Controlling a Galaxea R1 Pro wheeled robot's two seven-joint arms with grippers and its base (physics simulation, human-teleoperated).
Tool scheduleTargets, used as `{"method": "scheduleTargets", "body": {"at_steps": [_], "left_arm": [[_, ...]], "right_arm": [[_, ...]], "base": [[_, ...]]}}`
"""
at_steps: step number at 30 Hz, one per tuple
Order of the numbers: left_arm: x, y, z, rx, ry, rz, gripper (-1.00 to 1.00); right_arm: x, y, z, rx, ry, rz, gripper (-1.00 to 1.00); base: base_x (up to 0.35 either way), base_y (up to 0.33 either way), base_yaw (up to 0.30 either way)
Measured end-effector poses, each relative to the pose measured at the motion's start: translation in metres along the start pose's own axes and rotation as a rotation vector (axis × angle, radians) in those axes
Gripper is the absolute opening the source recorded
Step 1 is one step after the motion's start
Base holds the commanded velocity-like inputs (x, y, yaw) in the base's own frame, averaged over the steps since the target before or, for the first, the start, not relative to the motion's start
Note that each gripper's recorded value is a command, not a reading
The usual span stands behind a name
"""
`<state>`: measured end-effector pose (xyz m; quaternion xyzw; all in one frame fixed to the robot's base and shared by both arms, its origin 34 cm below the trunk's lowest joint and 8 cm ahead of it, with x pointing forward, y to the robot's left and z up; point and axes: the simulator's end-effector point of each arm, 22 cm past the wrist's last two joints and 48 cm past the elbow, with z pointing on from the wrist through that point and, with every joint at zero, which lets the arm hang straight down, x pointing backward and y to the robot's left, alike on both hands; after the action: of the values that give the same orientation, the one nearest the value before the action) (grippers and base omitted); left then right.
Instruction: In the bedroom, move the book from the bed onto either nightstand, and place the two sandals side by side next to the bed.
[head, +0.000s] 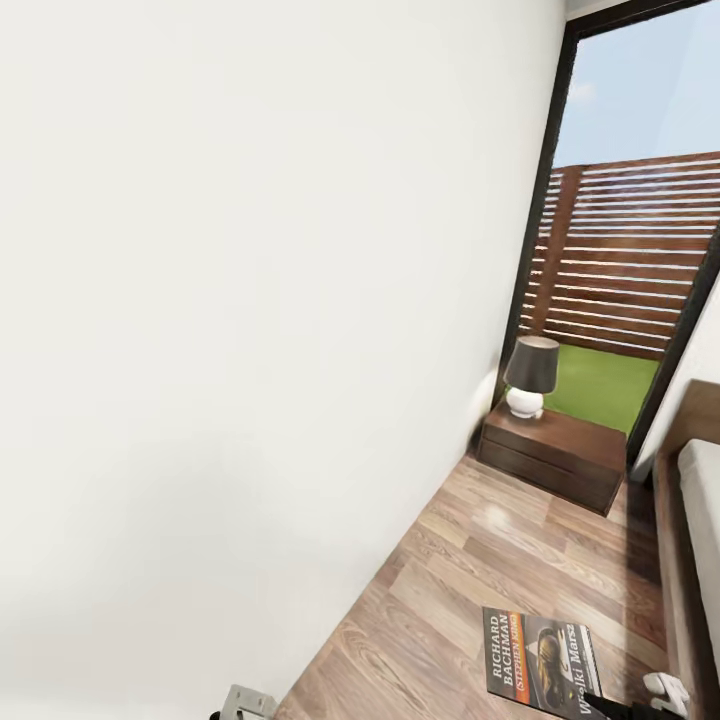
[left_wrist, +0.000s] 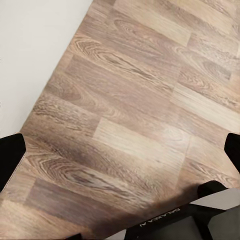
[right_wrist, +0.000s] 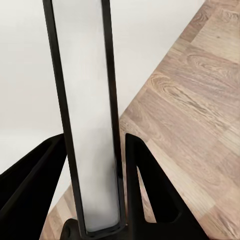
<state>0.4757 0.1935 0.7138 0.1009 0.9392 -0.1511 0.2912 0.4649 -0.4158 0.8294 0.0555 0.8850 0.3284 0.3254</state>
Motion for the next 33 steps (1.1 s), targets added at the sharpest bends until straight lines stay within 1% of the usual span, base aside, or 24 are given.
{"method": "scheduleTargets", "body": {"at_steps": [22, 26, 33], "left_arm": [[0.0001, 0.0000, 0.0000, 0.000, 0.000, 0.001, 1.00], [0.0001, 0.0000, 0.0004, 0.000, 0.001, 0.001, 1.00], [0.0005, -0.0001, 0.0004, 0.000, 0.002, 0.000, 1.00]], "right_arm": [[0.0006, 0.0001, 0.0000, 0.000, 0.002, -0.001, -1.00], [-0.0005, 0.0004, 0.0002, -0.003, -0.002, 0.001, -1.00], [-0.0002, 0.0001, 0.0003, -0.002, 0.000, 0.000, -1.00]], "base": [[0.328, 0.000, -0.002], [0.156, 0.000, -0.200], [0.019, 0.000, -0.266]]}}
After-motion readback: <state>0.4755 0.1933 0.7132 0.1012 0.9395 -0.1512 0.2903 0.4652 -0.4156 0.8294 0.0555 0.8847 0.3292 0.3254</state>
